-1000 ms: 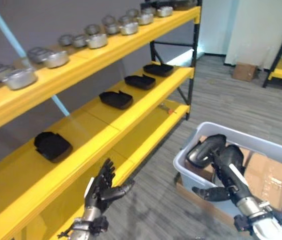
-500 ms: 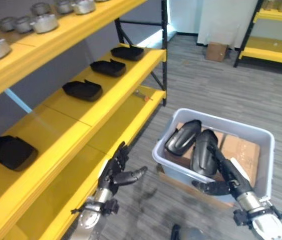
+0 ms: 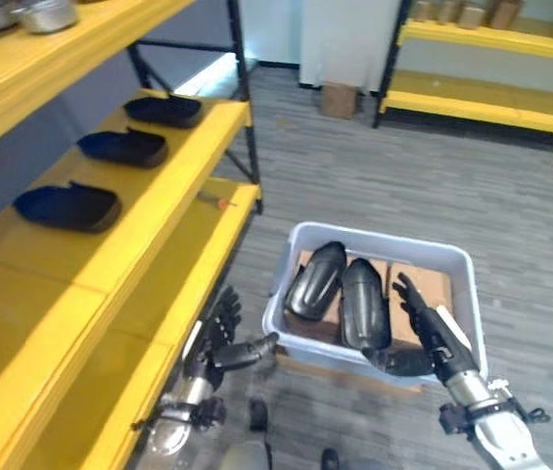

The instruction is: Move parts from the plastic box to the shelf.

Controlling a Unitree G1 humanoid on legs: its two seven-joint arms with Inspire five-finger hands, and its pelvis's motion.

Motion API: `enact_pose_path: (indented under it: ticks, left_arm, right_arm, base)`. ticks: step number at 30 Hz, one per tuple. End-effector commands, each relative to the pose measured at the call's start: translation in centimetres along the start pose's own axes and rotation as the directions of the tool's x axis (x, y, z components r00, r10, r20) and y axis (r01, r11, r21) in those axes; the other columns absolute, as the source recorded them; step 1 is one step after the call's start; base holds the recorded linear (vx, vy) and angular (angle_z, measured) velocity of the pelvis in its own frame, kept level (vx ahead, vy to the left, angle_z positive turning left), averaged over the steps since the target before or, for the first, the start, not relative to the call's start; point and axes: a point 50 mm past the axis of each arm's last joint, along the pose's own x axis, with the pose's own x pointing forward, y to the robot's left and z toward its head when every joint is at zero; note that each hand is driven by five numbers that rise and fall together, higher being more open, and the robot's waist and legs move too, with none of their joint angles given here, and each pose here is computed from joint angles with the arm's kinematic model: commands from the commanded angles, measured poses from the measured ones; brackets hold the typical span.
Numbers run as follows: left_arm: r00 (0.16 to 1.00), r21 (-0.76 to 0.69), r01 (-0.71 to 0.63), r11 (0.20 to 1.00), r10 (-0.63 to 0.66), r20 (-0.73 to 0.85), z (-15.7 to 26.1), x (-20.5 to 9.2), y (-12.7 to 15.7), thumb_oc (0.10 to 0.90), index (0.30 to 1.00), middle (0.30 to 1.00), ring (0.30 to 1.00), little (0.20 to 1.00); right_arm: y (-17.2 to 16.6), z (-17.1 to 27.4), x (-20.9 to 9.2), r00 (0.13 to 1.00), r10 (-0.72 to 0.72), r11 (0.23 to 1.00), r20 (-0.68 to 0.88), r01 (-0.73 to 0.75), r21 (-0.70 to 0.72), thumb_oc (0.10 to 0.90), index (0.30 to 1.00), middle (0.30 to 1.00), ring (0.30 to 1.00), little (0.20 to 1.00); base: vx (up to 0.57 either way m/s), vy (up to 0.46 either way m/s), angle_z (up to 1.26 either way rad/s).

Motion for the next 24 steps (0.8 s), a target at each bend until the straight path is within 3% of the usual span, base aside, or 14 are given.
enact_pose_path:
  ticks: [1,18,24]
  left_arm:
    - [0.948,0.041,0.037,0.998,-0.048,0.314,5.9,1.4,-0.3,0.9,1.0,1.0,1.0,1.0]
    - [0.935,0.055,-0.026,0.998,0.005,0.353,7.0,2.3,0.2,0.9,1.0,1.0,1.0,1.0]
    - [0.927,0.049,-0.053,0.997,0.031,0.375,7.7,2.2,0.7,0.9,1.0,1.0,1.0,1.0]
  right_arm:
    - [0.0,4.9,2.4,0.958,0.022,1.0,0.285,-0.015,-0.026,0.9,1.0,1.0,1.0,1.0]
    - [1.9,6.3,4.7,0.938,0.072,0.997,0.338,-0.062,-0.039,0.9,1.0,1.0,1.0,1.0]
    - [2.9,8.1,5.7,0.906,0.118,0.992,0.406,-0.092,-0.084,0.9,1.0,1.0,1.0,1.0]
  base:
    - [0.14,0.183,-0.41]
    - [0.07,0.113,-0.3]
    - [-0.02,-0.165,-0.63]
